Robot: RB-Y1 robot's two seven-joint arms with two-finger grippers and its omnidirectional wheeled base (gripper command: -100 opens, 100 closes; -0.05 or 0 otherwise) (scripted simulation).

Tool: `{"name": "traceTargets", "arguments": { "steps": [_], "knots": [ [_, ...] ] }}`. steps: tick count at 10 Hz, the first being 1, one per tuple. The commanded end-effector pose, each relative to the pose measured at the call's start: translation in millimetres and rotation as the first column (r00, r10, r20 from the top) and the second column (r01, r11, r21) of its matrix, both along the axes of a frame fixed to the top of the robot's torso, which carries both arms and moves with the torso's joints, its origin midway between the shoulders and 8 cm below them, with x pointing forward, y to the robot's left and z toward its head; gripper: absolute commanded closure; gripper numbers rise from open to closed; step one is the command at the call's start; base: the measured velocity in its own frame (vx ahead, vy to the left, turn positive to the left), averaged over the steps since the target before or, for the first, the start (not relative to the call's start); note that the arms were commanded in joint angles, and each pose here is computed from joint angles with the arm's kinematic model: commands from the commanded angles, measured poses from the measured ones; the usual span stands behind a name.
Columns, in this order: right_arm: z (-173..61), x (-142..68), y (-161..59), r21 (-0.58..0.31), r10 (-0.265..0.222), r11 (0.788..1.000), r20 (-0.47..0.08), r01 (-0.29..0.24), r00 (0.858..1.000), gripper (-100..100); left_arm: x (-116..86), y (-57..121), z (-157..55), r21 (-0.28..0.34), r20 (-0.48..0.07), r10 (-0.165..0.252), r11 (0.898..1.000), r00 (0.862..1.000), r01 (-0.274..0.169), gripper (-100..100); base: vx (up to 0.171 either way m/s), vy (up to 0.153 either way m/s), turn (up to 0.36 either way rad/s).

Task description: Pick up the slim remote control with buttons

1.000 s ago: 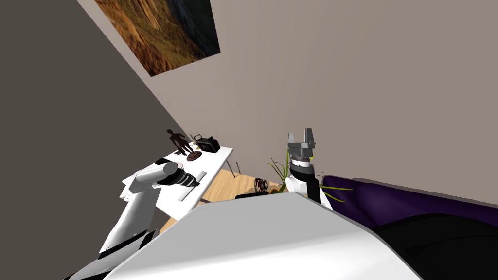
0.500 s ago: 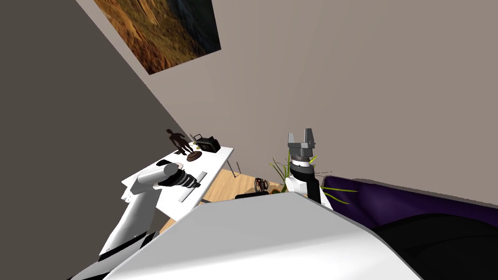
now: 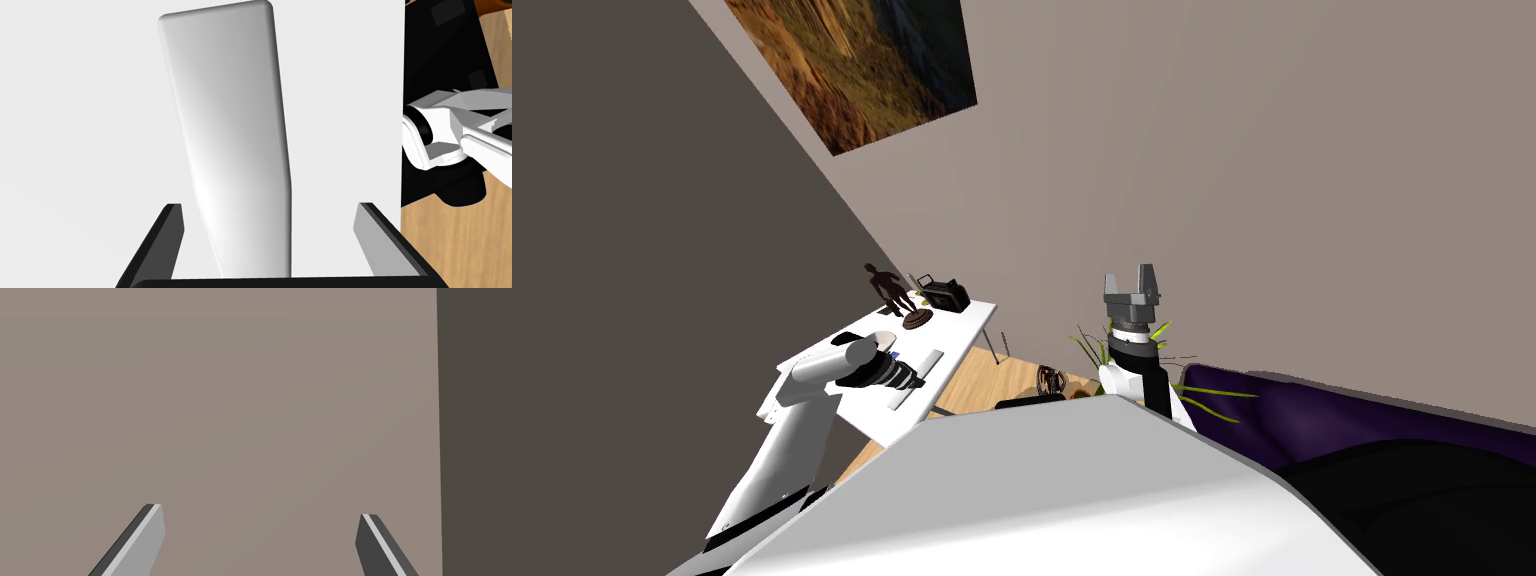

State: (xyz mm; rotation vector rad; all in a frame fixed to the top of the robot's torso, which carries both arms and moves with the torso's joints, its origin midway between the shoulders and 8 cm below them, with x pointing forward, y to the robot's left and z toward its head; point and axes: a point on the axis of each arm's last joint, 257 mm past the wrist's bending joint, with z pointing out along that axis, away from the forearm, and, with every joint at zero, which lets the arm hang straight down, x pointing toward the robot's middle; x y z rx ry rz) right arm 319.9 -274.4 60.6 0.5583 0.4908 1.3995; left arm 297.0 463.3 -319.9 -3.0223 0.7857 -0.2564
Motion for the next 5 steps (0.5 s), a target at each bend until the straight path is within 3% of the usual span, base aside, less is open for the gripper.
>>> {"name": "traceTargets", "arguments": {
  "steps": [1, 5],
  "knots": [
    [0.0, 0.0, 0.0, 0.0, 0.0, 1.0, 0.0, 0.0, 1.0, 0, 0.1, 0.0, 0.0, 0.0, 0.0, 0.0, 1.0, 1.0, 0.0, -100, -0.002, -0.017, 0.006],
    [0.0, 0.0, 0.0, 0.0, 0.0, 1.0, 0.0, 0.0, 1.0, 0, 0.1, 0.0, 0.0, 0.0, 0.0, 0.0, 1.0, 1.0, 0.0, -100, 0.0, -0.007, -0.005]
  ]
}}
